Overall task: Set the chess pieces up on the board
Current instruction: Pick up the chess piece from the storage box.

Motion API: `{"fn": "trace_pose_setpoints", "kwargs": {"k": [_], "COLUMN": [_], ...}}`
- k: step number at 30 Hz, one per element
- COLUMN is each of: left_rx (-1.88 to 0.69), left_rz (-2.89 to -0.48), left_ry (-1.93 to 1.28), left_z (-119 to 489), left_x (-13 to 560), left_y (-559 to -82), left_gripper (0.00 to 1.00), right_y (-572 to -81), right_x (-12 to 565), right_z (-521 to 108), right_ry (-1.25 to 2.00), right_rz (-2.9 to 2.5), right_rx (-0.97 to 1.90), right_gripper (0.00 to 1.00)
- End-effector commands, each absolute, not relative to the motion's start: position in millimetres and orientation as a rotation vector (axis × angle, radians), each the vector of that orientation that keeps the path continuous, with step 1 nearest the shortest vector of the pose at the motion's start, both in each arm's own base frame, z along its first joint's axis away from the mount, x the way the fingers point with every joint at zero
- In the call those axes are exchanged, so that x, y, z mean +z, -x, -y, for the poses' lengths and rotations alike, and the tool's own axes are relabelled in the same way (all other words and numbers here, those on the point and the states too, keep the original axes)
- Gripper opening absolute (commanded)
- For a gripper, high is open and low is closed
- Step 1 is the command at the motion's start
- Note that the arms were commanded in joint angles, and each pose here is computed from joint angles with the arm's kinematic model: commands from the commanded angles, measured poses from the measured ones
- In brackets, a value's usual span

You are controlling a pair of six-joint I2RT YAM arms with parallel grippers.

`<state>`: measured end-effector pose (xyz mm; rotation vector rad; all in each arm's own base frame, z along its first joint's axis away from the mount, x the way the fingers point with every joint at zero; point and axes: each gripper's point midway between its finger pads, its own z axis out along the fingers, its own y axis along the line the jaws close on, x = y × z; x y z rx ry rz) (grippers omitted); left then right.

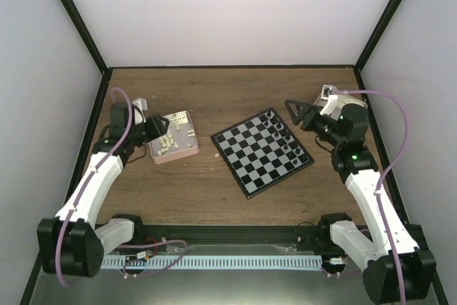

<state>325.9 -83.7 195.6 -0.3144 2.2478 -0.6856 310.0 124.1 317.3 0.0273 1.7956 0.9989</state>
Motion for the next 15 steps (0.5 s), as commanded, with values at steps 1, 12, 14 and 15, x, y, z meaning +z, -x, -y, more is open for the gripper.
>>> {"fn": "trace_pose_setpoints", "kwargs": {"k": [1, 12, 14, 15], "left_rx": [-0.525, -0.3, -0.286, -0.288], "left_rz": [-2.403, -2.547, -2.549, -2.561], "left_ry": [0.413, 0.521, 0.525, 0.522], "left_z": [67.4, 47.9, 46.7, 47.7], "left_x": [159.6, 106.8, 102.6, 98.1], "left_y": [-329.7, -358.4, -362.5, -364.2], "left_gripper": [0.53, 0.34, 0.39, 0.41], "right_y": [-313.7, -317.6, -318.3, -318.7], "right_x": [310.3, 294.1, 293.3, 293.1], "right_z": [-123.1, -123.3, -123.5, -123.5], "right_ry": [-0.031, -0.053, -0.054, -0.055], "right_rz": [-1.826, -1.869, -1.871, -1.873], "right_rx": [0.995, 0.992, 0.992, 0.992], "right_gripper": [0.62, 0.5, 0.5, 0.49]}}
